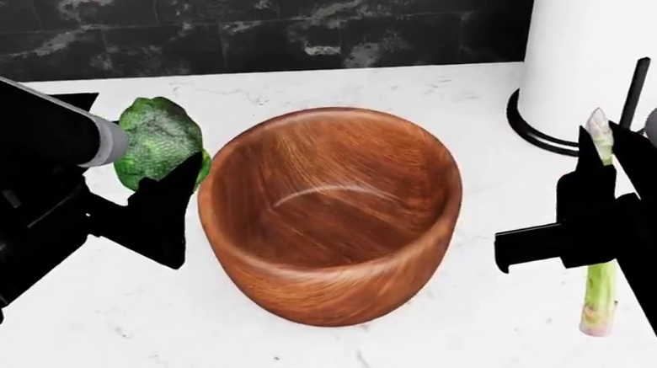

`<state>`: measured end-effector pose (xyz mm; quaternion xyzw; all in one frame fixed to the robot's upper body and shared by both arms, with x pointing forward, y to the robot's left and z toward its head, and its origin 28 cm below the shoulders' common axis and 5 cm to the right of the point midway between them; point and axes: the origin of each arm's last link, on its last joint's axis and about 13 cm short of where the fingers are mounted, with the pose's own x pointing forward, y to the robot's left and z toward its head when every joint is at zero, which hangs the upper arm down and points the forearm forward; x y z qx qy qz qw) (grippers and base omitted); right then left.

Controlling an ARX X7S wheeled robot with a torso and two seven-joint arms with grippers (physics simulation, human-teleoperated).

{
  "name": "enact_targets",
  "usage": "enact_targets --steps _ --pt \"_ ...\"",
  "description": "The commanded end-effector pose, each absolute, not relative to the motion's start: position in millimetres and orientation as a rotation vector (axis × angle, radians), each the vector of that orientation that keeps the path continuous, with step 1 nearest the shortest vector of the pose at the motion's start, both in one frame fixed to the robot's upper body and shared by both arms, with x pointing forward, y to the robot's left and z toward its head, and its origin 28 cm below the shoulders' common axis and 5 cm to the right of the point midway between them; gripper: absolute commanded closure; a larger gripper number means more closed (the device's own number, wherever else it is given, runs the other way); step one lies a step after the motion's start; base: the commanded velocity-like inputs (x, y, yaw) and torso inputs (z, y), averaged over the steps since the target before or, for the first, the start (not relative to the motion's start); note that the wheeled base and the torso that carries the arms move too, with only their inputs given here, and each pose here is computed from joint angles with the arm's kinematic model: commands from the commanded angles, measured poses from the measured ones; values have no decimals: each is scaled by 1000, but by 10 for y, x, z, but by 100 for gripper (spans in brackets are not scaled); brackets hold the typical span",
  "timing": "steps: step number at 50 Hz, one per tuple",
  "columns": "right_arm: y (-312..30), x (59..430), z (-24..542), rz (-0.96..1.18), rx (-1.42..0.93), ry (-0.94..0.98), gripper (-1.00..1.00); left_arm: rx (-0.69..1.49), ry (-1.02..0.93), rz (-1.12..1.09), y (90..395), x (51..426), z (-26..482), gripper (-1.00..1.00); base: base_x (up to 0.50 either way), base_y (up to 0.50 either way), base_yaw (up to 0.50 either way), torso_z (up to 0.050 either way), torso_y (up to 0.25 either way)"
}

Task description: Pick the broccolis and asparaguss from the sink and place them in one bowl. Place the onion in the other bowl. Then turn off the sink faucet.

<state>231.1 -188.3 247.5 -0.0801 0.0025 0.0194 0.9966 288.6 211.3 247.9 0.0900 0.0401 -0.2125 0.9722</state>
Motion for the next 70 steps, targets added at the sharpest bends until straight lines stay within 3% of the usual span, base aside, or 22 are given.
enact_targets --steps 1,22,28,40,46,52,70 --pt "-1849 2349 2485 71 -166 6 100 173 47 -373 2184 2925 2604 100 373 -240 0 0 10" --pt "-1798 2405 2507 82 -153 22 100 144 55 -411 2250 2908 2614 100 203 -5 0 0 1" --pt "-1779 2400 2513 85 -153 30 100 191 80 -542 2112 2873 2712 100 0 0 0 0 0" --pt "-1777 2334 2531 87 -159 38 100 167 218 -690 1693 3281 2906 100 0 0 0 0 1" --pt "-1796 2316 2509 80 -154 38 100 152 390 -752 1518 3435 2859 100 0 0 0 0 0" --pt "-1801 2294 2466 79 -144 43 100 241 463 -771 1334 3523 2884 100 0 0 0 0 0" --pt "-1796 2296 2478 84 -152 54 100 277 576 -739 1254 3756 2638 100 0 0 0 0 1"
